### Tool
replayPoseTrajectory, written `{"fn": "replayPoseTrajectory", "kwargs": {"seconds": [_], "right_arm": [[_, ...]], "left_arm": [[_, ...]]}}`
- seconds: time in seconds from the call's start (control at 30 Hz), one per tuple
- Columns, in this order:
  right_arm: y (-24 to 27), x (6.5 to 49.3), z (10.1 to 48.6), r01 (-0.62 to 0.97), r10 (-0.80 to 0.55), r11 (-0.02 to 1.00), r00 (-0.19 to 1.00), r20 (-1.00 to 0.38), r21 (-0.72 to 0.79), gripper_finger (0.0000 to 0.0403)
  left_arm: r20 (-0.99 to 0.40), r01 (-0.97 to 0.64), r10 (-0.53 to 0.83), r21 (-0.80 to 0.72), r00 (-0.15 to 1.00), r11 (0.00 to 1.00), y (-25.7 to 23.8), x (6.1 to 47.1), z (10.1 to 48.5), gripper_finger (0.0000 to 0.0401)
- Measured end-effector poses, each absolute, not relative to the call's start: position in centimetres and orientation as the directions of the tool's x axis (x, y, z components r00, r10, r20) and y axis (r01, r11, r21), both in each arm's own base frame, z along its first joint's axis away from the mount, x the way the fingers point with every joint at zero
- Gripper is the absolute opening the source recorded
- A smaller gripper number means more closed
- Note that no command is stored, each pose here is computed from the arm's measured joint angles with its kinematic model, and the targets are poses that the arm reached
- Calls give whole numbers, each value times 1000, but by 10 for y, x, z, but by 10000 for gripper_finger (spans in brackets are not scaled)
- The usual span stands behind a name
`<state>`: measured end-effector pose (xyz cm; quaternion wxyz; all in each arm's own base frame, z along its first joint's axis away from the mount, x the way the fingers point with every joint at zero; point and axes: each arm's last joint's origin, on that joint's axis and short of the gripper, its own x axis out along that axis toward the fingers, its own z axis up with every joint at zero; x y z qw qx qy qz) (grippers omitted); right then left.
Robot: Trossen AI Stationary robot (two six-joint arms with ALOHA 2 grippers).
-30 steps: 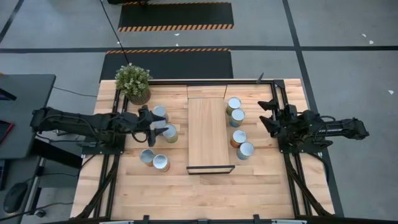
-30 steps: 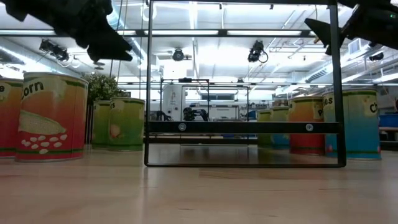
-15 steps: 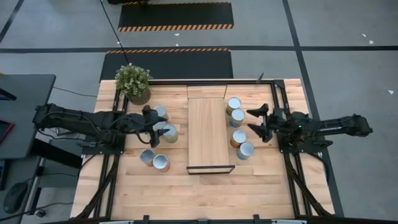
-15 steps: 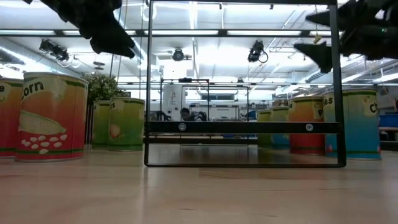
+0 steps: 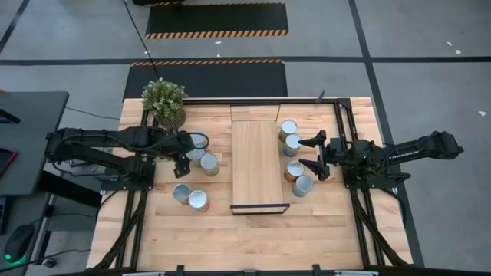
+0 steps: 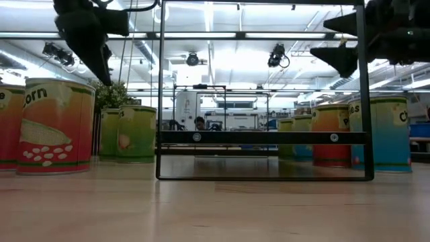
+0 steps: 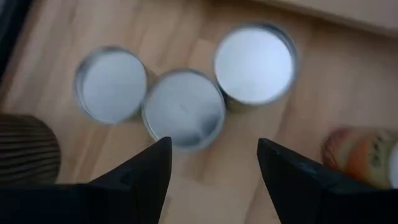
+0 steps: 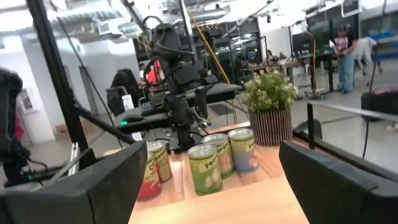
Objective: Pick and place cans onto a shelf
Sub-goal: Put the canned corn on the shelf
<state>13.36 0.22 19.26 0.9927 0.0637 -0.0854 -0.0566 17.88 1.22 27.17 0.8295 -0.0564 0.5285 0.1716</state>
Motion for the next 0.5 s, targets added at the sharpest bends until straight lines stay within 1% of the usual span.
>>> {"fn": "replayPoseTrajectory", "kwargs": {"seconds": [0.07, 0.17, 0.23, 0.37, 0.47, 0.5], "right_arm": [[3, 136, 198, 116, -132, 988, 978, 164, 104, 373], [3, 140, 206, 125, -137, 989, 978, 155, 81, 373], [3, 144, 207, 129, -136, 989, 983, 122, 67, 373], [4, 149, 205, 134, -135, 991, 987, 84, 16, 373], [4, 150, 208, 145, -143, 989, 986, 89, -10, 373], [4, 151, 209, 146, -144, 989, 985, 91, -10, 373]], "left_arm": [[-911, -334, 165, 32, 378, 942, 9, 180, 277, 243], [-904, -310, 75, -65, 421, 949, 1, 185, 292, 242], [-893, -278, 31, -106, 449, 955, -7, 187, 302, 242], [-878, -194, -28, -136, 478, 971, -30, 190, 314, 242], [-872, -158, -34, -127, 488, 979, -51, 193, 313, 242], [-880, -153, -27, -113, 473, 982, -58, 192, 311, 242]]}}
